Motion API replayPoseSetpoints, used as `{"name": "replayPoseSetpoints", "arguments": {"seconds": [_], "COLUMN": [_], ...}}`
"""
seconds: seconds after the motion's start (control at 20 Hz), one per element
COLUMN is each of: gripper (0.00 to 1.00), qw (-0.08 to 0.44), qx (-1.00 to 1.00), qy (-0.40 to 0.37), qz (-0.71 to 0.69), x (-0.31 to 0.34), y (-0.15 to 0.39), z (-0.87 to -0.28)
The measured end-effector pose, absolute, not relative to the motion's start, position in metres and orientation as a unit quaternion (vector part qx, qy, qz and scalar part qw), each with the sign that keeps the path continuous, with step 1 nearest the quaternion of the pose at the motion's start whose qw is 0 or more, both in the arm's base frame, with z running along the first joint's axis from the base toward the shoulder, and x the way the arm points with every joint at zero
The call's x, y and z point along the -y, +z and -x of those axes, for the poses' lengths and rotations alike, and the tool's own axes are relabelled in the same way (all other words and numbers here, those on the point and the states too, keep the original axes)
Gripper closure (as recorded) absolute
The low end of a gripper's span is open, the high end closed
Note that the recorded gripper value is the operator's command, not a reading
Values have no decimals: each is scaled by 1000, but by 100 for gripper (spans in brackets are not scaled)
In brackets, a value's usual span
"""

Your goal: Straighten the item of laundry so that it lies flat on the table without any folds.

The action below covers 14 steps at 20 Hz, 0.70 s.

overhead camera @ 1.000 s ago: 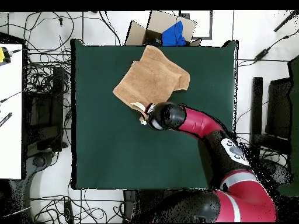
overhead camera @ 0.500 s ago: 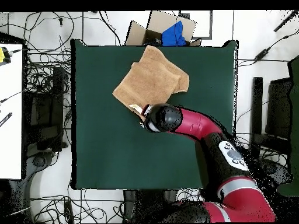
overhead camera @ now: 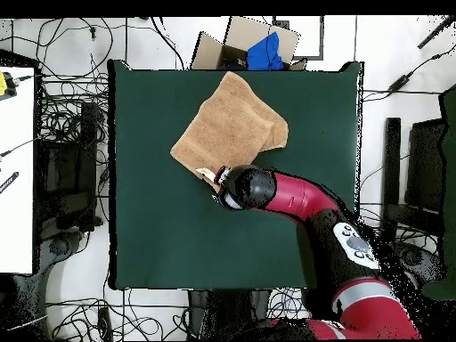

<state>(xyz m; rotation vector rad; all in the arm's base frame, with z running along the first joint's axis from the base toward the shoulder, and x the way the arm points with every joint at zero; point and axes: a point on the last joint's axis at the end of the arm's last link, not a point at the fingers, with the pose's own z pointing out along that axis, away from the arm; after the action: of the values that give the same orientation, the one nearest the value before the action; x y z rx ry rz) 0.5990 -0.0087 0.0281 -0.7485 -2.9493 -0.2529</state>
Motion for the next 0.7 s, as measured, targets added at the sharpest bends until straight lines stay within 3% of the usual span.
{"name": "replayPoseSetpoints", "arguments": {"seconds": [0.7], "gripper": [100], "qw": [59], "qx": [966], "qy": [-71], "qz": [241], "x": [3], "y": [39], "z": [-573]}}
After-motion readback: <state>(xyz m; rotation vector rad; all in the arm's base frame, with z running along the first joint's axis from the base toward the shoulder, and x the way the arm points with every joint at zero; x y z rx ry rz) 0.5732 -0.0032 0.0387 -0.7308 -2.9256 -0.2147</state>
